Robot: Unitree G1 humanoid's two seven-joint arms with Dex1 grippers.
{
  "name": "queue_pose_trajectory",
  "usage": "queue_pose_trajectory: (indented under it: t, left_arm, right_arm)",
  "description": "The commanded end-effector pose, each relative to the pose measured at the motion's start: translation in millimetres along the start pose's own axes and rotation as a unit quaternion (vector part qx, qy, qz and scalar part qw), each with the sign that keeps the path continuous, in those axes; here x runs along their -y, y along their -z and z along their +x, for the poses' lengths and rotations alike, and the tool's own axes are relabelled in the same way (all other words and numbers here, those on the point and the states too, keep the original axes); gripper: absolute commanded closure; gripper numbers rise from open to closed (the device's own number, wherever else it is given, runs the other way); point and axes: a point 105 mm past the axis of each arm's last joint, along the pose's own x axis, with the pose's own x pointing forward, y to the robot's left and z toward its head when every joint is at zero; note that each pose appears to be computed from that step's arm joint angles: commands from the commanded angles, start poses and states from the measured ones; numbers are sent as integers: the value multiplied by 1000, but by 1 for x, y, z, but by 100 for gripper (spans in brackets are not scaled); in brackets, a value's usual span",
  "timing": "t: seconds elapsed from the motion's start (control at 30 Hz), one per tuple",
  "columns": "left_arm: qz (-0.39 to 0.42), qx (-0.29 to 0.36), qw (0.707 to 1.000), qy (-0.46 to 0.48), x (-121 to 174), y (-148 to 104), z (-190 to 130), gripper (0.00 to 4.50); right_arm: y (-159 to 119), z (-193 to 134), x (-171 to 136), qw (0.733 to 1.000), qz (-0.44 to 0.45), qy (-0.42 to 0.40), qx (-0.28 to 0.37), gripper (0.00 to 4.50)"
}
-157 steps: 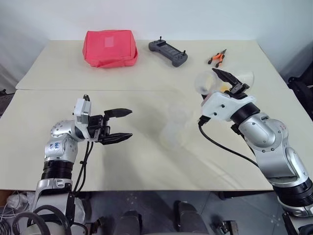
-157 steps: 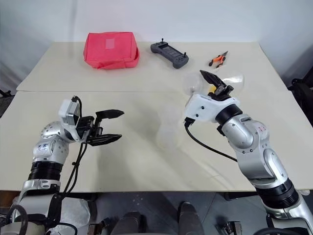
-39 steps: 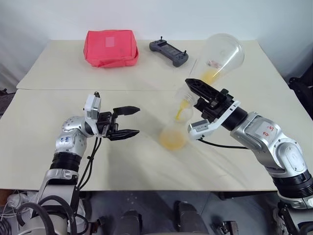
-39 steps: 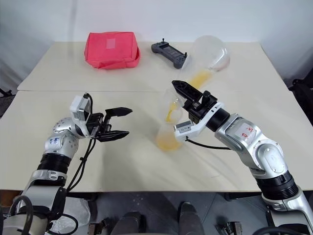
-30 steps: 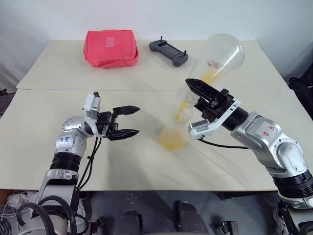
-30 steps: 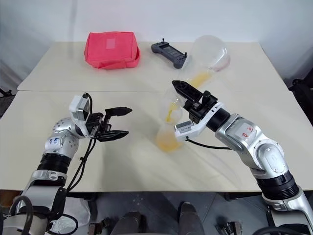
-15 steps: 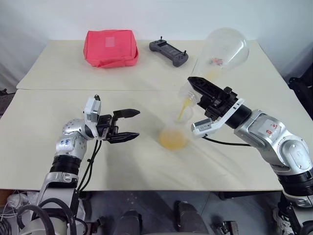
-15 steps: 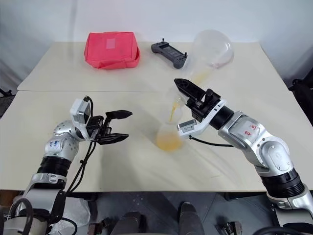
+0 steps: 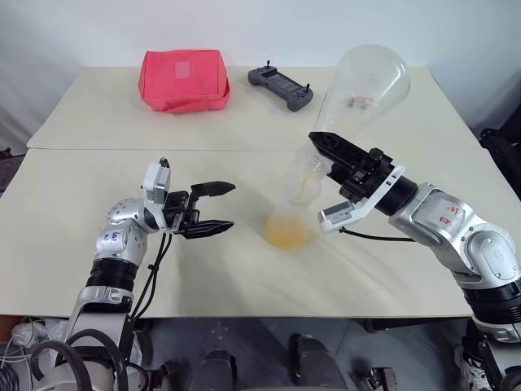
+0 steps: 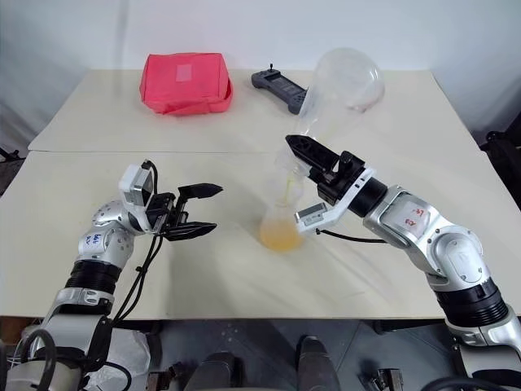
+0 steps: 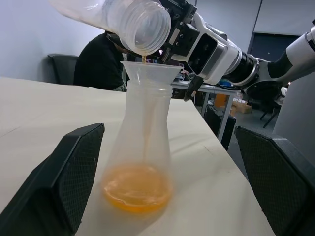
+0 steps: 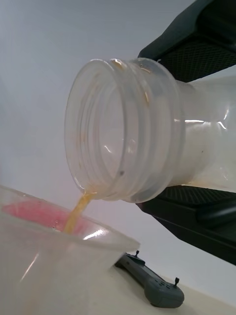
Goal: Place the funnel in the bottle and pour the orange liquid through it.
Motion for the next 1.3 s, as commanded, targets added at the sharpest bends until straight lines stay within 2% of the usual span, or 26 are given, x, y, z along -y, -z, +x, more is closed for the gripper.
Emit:
queue_pose_trajectory:
  t: [0.03, 0.37, 0.53, 0.63, 0.7, 0.8, 0.87, 0.9, 0.97, 1.0, 1.03, 1.07, 1.13, 1.23, 1.3]
  left_arm:
    - [23, 2, 998, 60, 10, -11, 1, 0]
    - [30, -5, 998, 53, 5, -11, 1, 0]
    - [31, -12, 999, 29, -1, -11, 3, 0]
    - [31, -8, 999, 20, -3, -13, 4, 0]
    - [31, -8, 999, 12, -4, -14, 5, 0]
    - [31, -14, 999, -1, -7, -13, 6, 0]
    - [36, -22, 999, -13, -9, -12, 6, 0]
    - [36, -23, 999, -17, -9, -11, 6, 0]
    - [38, -22, 999, -27, -11, -12, 7, 0]
    - [38, -19, 999, -32, -12, -12, 7, 0]
    - [39, -23, 998, -42, -13, -10, 7, 0]
    - [40, -27, 998, -48, -14, -9, 7, 0]
    - [42, -26, 997, -51, -14, -9, 8, 0]
    - [38, -27, 997, -64, -15, -8, 8, 0]
    - [56, -50, 991, -108, -25, -3, 7, 0]
  right_arm:
    - [6, 0, 18, 999, -24, 33, -5, 204]
    - [3, -2, 17, 1000, 2, 30, -7, 204]
    - [19, -7, 15, 986, 144, 43, -75, 204]
    - [28, -14, 14, 966, 229, 50, -106, 204]
    - [37, -18, 16, 938, 313, 67, -133, 204]
    - [47, -22, 11, 881, 438, 77, -163, 204]
    - [69, -27, -3, 788, 564, 101, -224, 204]
    - [76, -28, -9, 750, 607, 110, -238, 204]
    - [83, -30, -21, 689, 668, 114, -257, 204]
    - [84, -30, -24, 672, 685, 119, -256, 204]
    - [88, -33, -34, 633, 716, 126, -266, 204]
    - [90, -36, -41, 605, 737, 130, -272, 204]
    - [96, -42, -51, 578, 752, 145, -283, 204]
    - [98, -47, -62, 559, 762, 146, -292, 204]
    - [98, -50, -70, 548, 768, 142, -299, 204]
